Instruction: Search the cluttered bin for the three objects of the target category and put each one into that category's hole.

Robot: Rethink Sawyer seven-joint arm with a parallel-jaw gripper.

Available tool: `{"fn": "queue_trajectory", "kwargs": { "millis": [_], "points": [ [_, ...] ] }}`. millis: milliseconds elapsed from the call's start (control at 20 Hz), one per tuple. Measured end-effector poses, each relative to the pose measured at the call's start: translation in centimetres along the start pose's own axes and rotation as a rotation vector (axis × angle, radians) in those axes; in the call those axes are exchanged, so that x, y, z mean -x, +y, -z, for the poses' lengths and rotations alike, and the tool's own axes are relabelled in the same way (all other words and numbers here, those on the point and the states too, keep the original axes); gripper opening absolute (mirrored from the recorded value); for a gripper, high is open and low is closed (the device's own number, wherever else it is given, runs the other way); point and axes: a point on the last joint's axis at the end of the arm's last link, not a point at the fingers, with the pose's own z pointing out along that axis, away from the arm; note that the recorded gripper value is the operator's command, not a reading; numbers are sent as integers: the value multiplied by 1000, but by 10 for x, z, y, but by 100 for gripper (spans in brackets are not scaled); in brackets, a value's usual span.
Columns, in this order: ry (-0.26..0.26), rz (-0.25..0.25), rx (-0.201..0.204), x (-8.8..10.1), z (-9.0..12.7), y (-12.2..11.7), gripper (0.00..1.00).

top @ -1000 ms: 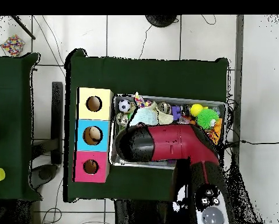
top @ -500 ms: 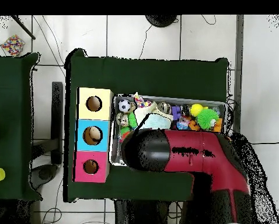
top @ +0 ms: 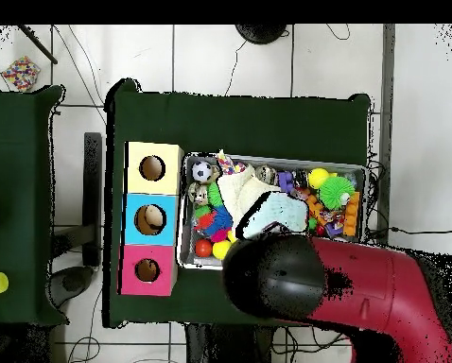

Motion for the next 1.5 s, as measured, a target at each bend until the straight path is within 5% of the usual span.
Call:
{"fn": "queue_trajectory", "kwargs": {
  "millis": [550,1100,1500],
  "points": [
    [15,11,-11,-5,-5,-18,0],
    [71,43,-21,-72,-43,-32,0],
    [72,67,12,-129,-85,-41,0]
  ]
}}
